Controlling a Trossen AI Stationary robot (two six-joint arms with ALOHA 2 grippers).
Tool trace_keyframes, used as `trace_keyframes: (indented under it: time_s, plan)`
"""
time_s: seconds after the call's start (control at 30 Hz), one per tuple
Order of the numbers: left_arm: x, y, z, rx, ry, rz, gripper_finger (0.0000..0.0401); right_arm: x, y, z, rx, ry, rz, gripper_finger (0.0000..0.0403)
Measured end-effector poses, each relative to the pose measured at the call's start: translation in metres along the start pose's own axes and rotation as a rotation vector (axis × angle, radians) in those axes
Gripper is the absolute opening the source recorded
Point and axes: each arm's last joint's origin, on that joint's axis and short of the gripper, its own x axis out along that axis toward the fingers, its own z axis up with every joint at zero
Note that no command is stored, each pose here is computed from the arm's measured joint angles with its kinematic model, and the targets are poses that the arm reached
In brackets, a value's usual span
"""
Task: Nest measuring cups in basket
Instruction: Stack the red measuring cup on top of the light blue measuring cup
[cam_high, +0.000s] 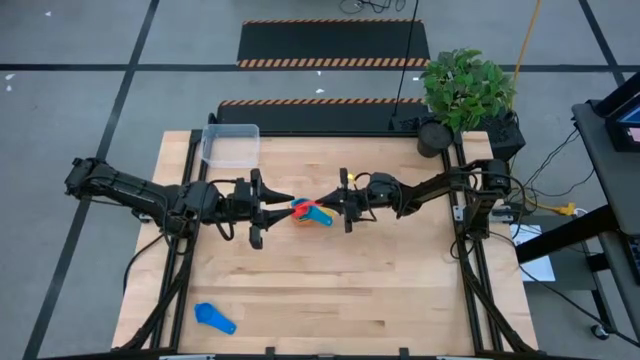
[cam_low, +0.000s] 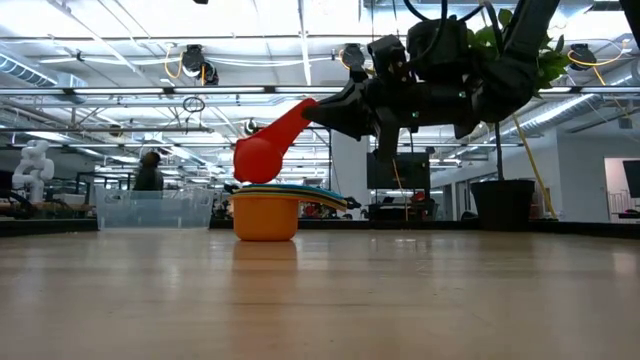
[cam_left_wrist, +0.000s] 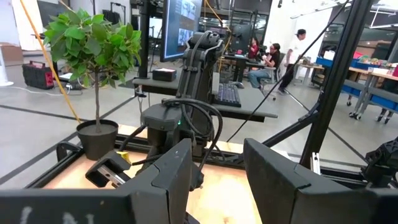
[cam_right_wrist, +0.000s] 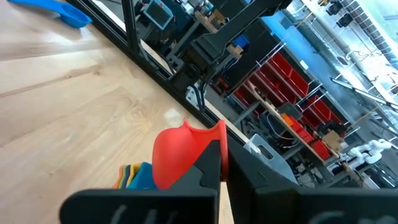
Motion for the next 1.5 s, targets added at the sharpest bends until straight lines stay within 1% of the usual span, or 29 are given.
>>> trace_keyframes:
  time_s: [0.47, 0.97, 1.17, 1.5]
  plan:
    - [0.0000, 0.0000, 0.0000, 0.000, 0.000, 0.000, 0.0148, -0.0003, 0.0005, -0.0021, 0.004, 0.016, 0.010, 0.0002]
    - [0.0000, 0.0000, 0.0000, -0.001, 0.000, 0.000, 0.0147, -0.0003, 0.0016, -0.0033, 0.008, 0.028, 0.021, 0.0031]
    - [0.0000, 0.0000, 0.0000, -0.001, 0.000, 0.000, 0.0147, -0.0005, 0.0032, -0.0049, -0.010, 0.043, 0.039, 0.0043]
    - [0.0000, 0.0000, -0.0005, -0.004, 0.005, 0.000, 0.0147, -0.0006, 0.0043, -0.0060, -0.007, 0.054, 0.050, 0.0078]
